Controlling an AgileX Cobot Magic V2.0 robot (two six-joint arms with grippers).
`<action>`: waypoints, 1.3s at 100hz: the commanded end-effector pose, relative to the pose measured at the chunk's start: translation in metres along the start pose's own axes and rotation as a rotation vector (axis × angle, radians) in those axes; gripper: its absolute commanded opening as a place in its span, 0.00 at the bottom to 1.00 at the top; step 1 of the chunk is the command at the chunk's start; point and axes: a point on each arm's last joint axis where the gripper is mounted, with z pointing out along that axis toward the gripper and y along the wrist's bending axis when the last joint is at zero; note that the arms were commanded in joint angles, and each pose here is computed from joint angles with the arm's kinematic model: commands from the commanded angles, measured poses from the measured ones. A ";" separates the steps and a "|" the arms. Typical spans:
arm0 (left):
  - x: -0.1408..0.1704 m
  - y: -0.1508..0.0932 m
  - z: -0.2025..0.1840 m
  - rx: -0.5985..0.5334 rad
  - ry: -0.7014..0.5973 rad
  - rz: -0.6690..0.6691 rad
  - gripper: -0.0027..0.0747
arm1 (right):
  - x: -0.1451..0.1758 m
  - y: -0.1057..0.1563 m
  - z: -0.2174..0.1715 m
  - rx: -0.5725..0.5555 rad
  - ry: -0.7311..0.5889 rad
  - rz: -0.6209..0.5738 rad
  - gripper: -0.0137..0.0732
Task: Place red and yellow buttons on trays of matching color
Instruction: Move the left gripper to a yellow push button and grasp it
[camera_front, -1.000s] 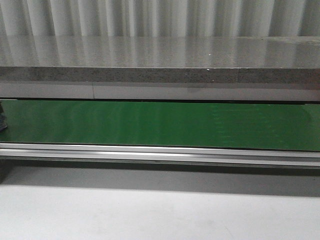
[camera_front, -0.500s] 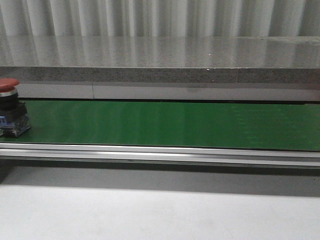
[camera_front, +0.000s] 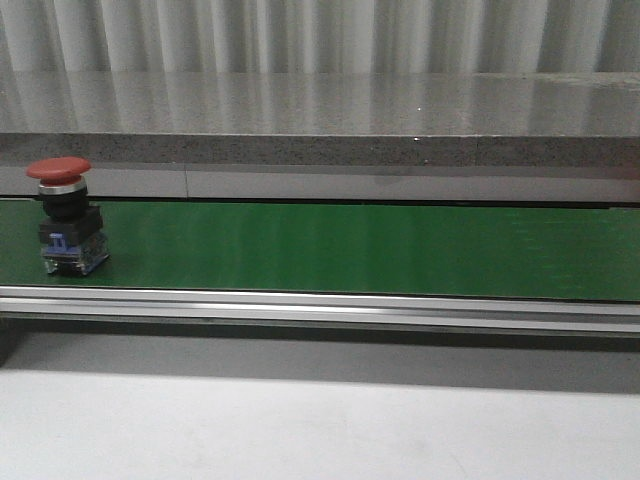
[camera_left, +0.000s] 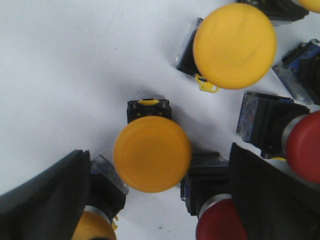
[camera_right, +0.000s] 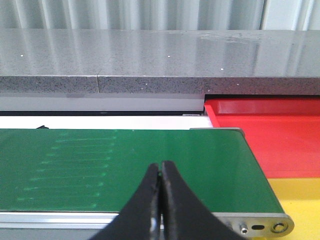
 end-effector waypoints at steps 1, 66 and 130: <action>-0.010 -0.001 -0.021 0.003 -0.114 -0.013 0.73 | -0.014 0.000 -0.002 0.000 -0.102 -0.009 0.08; -0.009 0.000 -0.049 -0.005 -0.206 -0.026 0.23 | -0.014 0.000 -0.002 0.000 -0.102 -0.009 0.08; 0.067 -0.079 -0.131 0.149 -0.409 0.249 0.21 | -0.014 0.000 -0.002 0.000 -0.102 -0.009 0.08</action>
